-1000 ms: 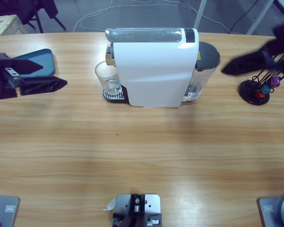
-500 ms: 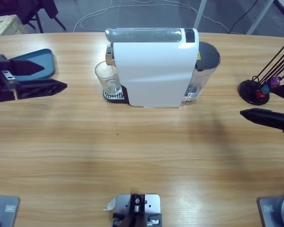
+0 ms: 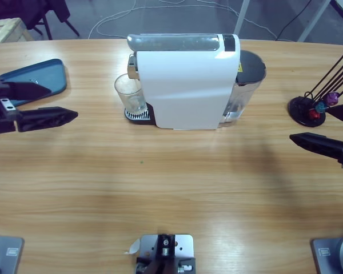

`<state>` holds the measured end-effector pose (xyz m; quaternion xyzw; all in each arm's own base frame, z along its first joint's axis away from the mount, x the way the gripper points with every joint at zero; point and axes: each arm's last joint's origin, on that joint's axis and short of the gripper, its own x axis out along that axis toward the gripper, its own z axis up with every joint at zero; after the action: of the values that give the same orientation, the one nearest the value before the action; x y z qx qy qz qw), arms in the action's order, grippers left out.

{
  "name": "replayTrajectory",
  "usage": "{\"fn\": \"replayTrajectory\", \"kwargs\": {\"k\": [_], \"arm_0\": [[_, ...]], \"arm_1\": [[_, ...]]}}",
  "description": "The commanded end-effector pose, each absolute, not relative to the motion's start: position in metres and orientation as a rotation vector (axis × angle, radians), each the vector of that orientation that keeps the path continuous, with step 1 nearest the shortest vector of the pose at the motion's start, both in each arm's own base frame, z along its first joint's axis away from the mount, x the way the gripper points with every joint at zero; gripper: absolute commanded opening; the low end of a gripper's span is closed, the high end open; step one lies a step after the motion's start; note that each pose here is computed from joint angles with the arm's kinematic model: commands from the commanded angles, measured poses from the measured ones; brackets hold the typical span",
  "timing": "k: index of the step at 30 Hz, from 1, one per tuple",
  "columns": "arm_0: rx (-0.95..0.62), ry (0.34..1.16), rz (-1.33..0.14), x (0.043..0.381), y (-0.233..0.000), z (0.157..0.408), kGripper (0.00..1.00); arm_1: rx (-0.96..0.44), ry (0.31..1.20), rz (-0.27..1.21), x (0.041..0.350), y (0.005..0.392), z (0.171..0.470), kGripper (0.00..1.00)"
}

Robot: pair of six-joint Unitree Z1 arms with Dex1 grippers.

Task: Pour coffee

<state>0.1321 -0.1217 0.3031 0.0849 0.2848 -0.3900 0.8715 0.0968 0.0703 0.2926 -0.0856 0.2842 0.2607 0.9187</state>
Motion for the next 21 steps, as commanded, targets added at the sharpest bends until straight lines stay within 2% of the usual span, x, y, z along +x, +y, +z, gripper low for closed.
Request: {"fn": "replayTrajectory", "kwargs": {"k": [1,15,21], "arm_0": [[0.207,0.637,-0.84,0.127,-0.12,0.29,1.0],[0.203,0.637,-0.858,0.123,-0.117,0.289,1.0],[0.192,0.608,-0.858,0.114,-0.11,0.291,1.0]], "arm_1": [[-0.171,0.61,0.54,0.092,0.068,0.282,1.0],[-0.175,0.619,0.545,0.093,0.069,0.28,1.0],[-0.173,0.622,0.553,0.093,0.07,0.279,1.0]]}}
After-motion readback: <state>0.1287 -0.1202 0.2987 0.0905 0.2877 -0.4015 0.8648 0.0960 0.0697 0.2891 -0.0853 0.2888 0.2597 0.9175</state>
